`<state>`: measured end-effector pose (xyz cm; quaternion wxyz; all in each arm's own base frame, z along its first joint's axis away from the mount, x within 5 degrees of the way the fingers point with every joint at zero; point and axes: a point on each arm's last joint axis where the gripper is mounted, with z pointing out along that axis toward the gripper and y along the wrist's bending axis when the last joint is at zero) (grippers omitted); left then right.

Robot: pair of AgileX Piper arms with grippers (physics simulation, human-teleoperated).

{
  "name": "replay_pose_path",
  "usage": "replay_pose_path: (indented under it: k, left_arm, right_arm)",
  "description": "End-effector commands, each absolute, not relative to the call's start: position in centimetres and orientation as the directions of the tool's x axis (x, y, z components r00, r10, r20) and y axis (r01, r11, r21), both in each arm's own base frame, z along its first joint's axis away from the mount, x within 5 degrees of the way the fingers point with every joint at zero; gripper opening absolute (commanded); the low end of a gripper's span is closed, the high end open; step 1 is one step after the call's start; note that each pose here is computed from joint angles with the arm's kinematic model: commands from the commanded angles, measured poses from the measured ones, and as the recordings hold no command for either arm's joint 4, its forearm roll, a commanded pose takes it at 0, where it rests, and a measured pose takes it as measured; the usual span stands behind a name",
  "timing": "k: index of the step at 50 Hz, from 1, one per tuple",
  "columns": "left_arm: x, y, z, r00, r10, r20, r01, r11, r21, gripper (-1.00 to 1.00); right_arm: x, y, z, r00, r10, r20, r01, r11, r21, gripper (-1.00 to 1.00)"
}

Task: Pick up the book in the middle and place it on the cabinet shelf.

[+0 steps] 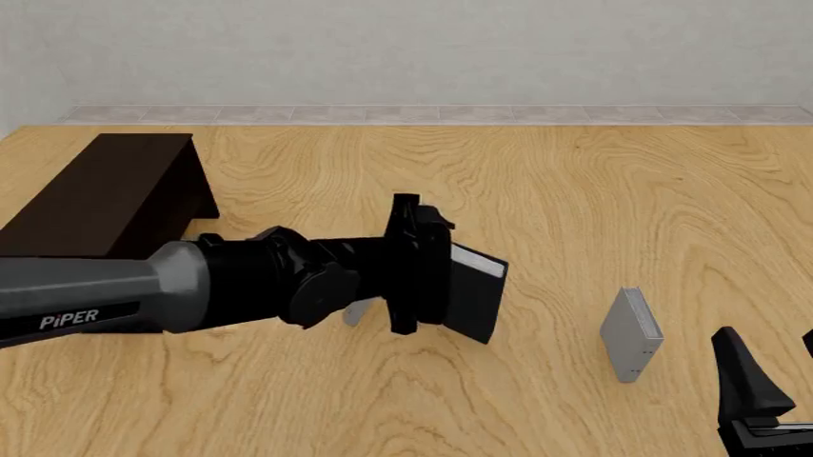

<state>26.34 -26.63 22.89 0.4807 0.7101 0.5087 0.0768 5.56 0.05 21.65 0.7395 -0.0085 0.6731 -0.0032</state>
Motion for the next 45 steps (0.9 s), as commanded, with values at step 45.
replay_pose_path:
  k: [45]
  left_arm:
    - [30.1,-26.4,20.4,0.398,0.844,-0.359,0.684,-0.012,0.729,1.00]
  right_arm:
    - [5.6,0.0,21.6,0.094,-0.016,-0.995,-0.007,1.000,-0.017,1.00]
